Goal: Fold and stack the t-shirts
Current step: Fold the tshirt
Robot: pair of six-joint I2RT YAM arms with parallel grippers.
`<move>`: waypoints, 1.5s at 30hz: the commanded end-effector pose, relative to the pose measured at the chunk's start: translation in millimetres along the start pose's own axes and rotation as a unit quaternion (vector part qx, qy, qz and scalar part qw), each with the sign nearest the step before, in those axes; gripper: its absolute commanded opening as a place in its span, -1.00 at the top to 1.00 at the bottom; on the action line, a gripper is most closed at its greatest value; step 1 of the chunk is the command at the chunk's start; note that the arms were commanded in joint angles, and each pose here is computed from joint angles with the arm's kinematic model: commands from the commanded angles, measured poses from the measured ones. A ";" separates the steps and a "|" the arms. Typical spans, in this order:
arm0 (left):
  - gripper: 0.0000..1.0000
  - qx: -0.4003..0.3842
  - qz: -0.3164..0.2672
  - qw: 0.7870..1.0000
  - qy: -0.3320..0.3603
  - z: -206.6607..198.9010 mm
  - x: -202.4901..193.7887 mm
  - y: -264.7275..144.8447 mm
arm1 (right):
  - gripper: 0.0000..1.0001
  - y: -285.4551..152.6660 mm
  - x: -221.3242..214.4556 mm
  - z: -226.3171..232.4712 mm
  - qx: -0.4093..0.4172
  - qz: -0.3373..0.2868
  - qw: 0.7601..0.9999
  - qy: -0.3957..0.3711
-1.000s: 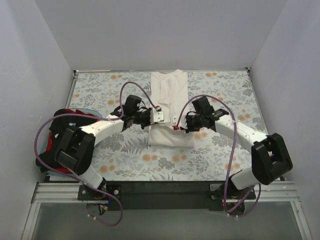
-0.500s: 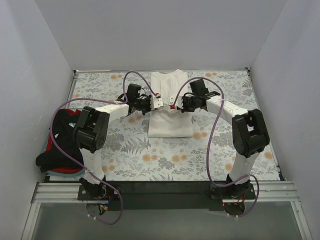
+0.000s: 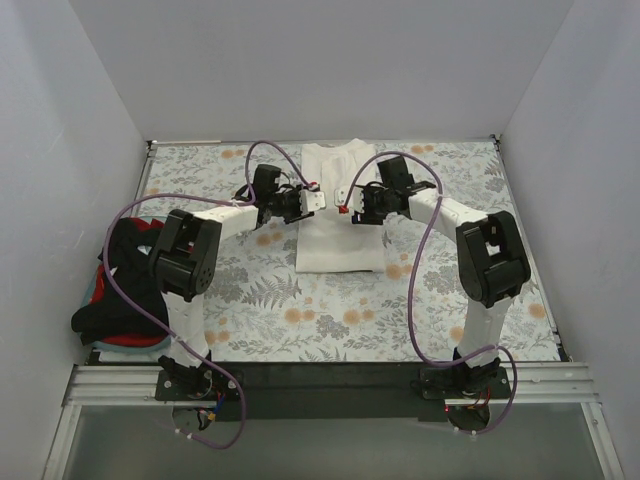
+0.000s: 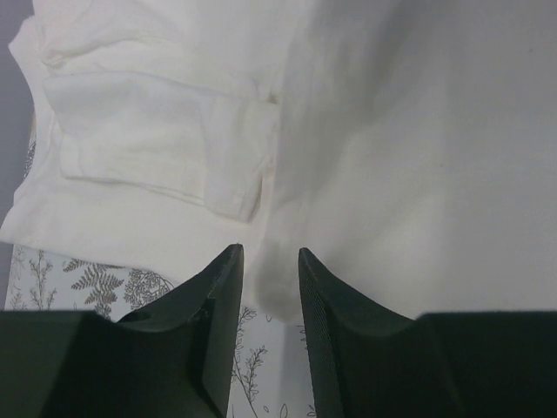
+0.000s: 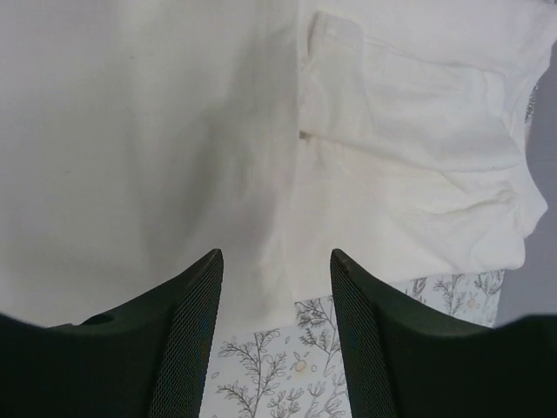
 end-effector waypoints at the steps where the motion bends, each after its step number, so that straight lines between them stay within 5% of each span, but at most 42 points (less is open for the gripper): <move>1: 0.36 0.042 -0.016 0.999 0.014 18.7 15.2 -11.5 | -0.20 -21.4 12.6 -41.6 -0.080 -0.004 0.996 -0.025; 6: 0.32 0.074 -0.031 0.997 0.001 21.6 41.7 -45.2 | -0.17 -58.1 31.7 -43.0 -0.106 -0.017 0.994 -0.029; 13: 0.21 -0.004 -0.037 0.998 -0.049 -57.4 43.8 -87.6 | -0.11 -80.9 46.4 40.9 -0.023 -0.050 0.998 0.018; 21: 0.07 -0.055 0.005 0.997 -0.045 -124.8 10.8 -76.7 | -0.13 -60.9 53.1 111.3 0.054 -0.047 0.997 0.017; 36: 0.08 -0.082 0.043 0.995 -0.026 -133.9 -18.0 -42.7 | 0.03 -22.8 27.8 139.0 0.107 -0.013 0.994 0.017; 41: 0.35 -0.086 0.065 0.994 -0.020 -136.5 -30.4 -38.7 | 0.29 -17.7 22.0 141.6 0.107 0.002 0.994 0.015; 45: 1.00 -0.084 0.066 0.994 -0.016 -134.8 -27.6 -40.3 | 0.90 -20.7 22.0 139.1 0.097 0.011 0.995 0.023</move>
Point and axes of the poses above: each gripper's point midway between its finger pads, its own y axis out along the fingers, its own z axis along the line the jaws close on, x = y × z, the point moved 10 cm from there along -y, back along the fingers, and after that the axes turned 13 degrees about -y, right-handed, at the moved point
